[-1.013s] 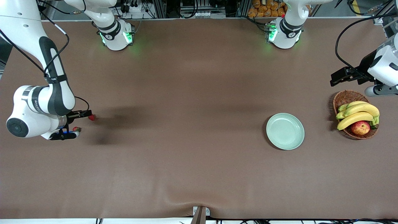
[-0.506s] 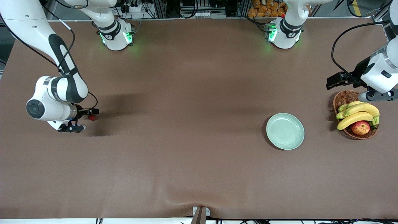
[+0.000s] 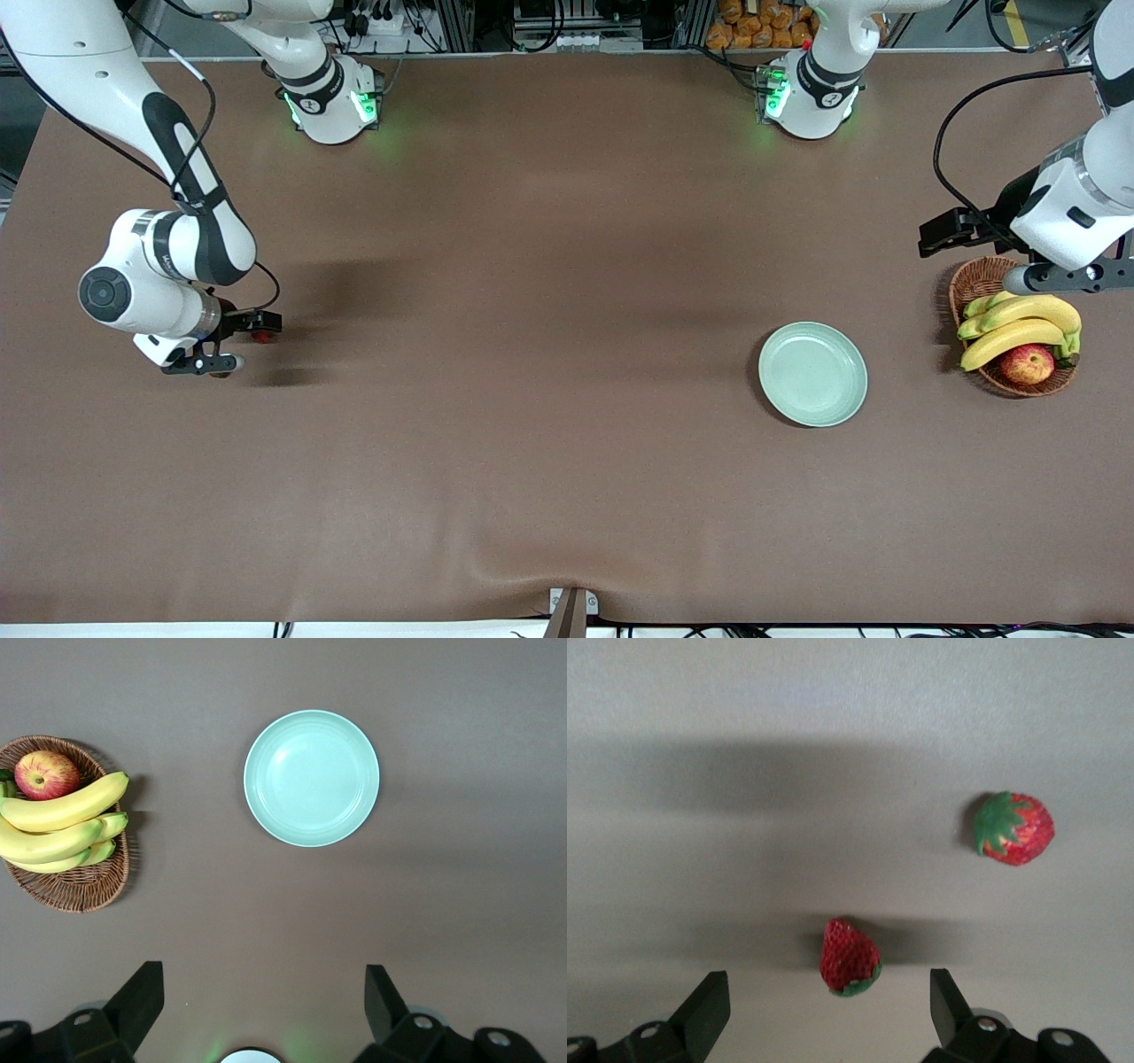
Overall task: Collect all strawberries into plate
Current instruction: 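Reach the right gripper down and grasp a red strawberry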
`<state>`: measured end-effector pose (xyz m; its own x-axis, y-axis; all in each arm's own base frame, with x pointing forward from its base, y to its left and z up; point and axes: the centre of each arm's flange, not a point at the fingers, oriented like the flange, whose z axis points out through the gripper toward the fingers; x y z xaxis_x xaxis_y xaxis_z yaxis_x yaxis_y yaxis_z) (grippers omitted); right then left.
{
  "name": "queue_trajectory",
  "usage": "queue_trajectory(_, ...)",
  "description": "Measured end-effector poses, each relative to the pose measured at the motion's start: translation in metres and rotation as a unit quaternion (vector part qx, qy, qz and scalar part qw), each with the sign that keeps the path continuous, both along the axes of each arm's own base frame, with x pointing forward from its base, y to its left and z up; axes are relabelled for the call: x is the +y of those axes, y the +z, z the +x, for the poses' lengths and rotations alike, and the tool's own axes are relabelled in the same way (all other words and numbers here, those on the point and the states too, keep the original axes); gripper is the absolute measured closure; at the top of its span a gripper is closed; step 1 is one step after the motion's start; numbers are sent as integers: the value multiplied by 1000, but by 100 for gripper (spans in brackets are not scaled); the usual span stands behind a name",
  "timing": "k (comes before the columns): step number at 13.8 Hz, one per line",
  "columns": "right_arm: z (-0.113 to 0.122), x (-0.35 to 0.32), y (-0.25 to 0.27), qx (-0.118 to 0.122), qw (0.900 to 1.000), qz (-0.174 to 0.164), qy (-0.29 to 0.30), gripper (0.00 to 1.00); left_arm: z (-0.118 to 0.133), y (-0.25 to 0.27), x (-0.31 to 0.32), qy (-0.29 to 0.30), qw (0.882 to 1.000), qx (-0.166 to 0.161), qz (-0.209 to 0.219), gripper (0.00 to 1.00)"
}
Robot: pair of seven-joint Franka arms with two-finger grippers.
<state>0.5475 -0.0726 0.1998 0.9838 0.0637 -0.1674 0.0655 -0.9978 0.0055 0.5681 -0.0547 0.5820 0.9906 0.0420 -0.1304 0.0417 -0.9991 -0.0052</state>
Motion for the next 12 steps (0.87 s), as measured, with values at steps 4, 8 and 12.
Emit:
queue_trajectory(4,-2,-1,-8,-3,1000,0,-1,0,2,-1,-3,-2,1000,-2,0,0)
queue_trajectory(8,-5,-1,-16,3,1000,0,-1,11,4,-4,-4,-3,1000,-6,-1,0)
queue_trajectory(12,-6,-1,-18,5,1000,0,-1,34,6,-5,-11,6,1000,-9,0,0)
